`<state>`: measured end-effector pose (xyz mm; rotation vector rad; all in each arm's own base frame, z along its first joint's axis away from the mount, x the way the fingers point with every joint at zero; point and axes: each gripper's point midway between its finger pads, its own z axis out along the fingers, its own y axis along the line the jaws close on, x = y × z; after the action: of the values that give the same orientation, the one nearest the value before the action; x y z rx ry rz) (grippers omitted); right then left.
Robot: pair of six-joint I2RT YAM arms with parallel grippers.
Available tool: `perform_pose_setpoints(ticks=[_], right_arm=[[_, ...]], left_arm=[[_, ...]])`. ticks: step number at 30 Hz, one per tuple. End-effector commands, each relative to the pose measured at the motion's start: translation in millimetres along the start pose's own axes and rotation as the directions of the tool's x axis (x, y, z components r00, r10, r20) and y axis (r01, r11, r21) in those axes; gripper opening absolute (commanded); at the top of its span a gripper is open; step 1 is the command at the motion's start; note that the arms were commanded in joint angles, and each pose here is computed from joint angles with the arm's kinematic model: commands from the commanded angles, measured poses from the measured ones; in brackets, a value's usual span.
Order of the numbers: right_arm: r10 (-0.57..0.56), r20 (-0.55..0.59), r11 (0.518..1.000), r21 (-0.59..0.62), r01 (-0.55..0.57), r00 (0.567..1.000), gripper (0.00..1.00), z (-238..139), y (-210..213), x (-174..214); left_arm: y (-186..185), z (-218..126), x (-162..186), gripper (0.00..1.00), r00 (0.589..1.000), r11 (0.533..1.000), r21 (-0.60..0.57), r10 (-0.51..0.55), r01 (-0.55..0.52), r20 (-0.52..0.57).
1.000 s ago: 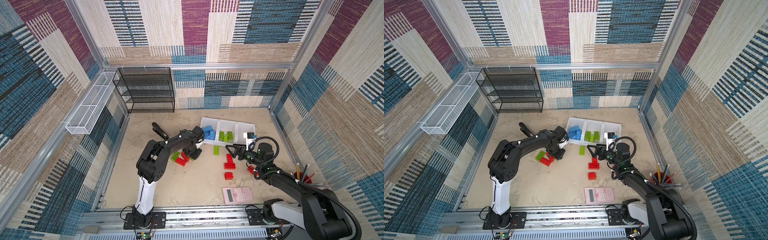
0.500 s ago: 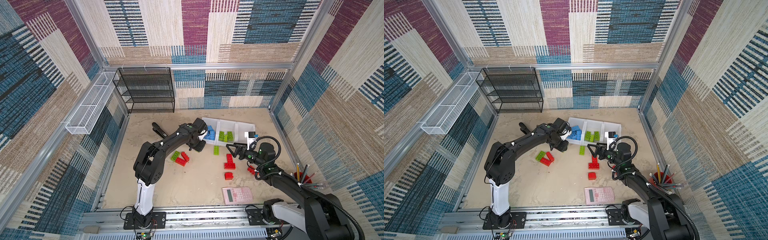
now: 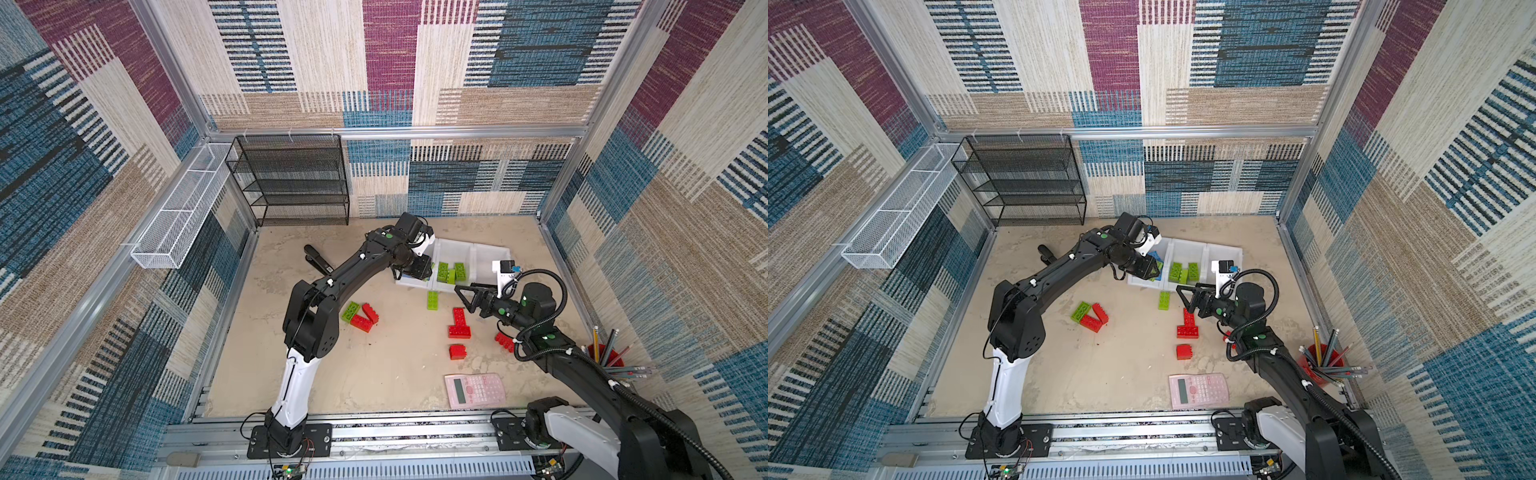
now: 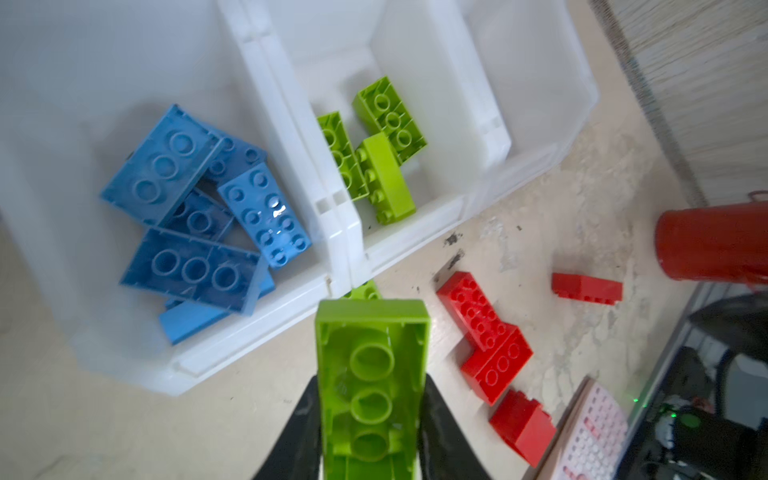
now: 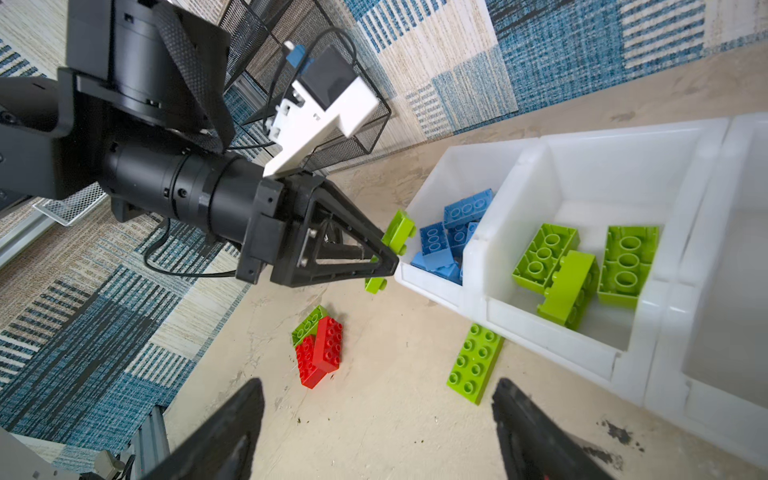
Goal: Sort the legos into containers by color
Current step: 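Open the left gripper over the middle compartment to drop the brick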
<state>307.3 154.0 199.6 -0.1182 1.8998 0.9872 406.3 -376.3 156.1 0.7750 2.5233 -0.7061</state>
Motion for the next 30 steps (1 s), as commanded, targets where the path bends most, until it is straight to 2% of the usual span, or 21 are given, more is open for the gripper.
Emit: perform_pose_setpoints(ticks=[1,6,13,21,27,30], right_arm=[[-0.009,-0.014,1.000,-0.001,0.009,1.000,0.87,-1.9,3.8,-0.8],[-0.026,-0.013,1.000,-0.007,0.026,1.000,0.87,-7.6,12.5,-6.9],[-0.022,-0.012,1.000,-0.004,0.022,1.000,0.87,-8.9,15.3,-10.1],[-0.019,-0.022,1.000,0.020,0.019,1.000,0.87,-8.8,12.0,-6.6],[0.005,-0.032,0.997,0.081,-0.002,0.999,0.87,-7.7,1.1,-4.5],[0.005,-0.029,0.996,0.094,-0.002,1.000,0.87,-8.5,-0.2,-5.0]], left_arm=[[-21.8,6.1,-22.5,0.32,0.998,0.994,0.108,-0.036,0.031,0.052],[-28.8,24.1,-40.2,0.32,0.998,0.988,0.150,-0.034,0.026,0.054],[-34.3,45.5,-66.1,0.32,0.989,0.973,0.221,-0.097,0.071,0.108],[-28.1,67.4,-81.3,0.34,0.978,0.965,0.230,-0.158,0.124,0.135],[-25.1,72.4,-84.7,0.41,0.971,0.962,0.229,-0.186,0.149,0.148],[-26.7,68.3,-86.8,0.49,0.971,0.962,0.230,-0.183,0.144,0.154]])
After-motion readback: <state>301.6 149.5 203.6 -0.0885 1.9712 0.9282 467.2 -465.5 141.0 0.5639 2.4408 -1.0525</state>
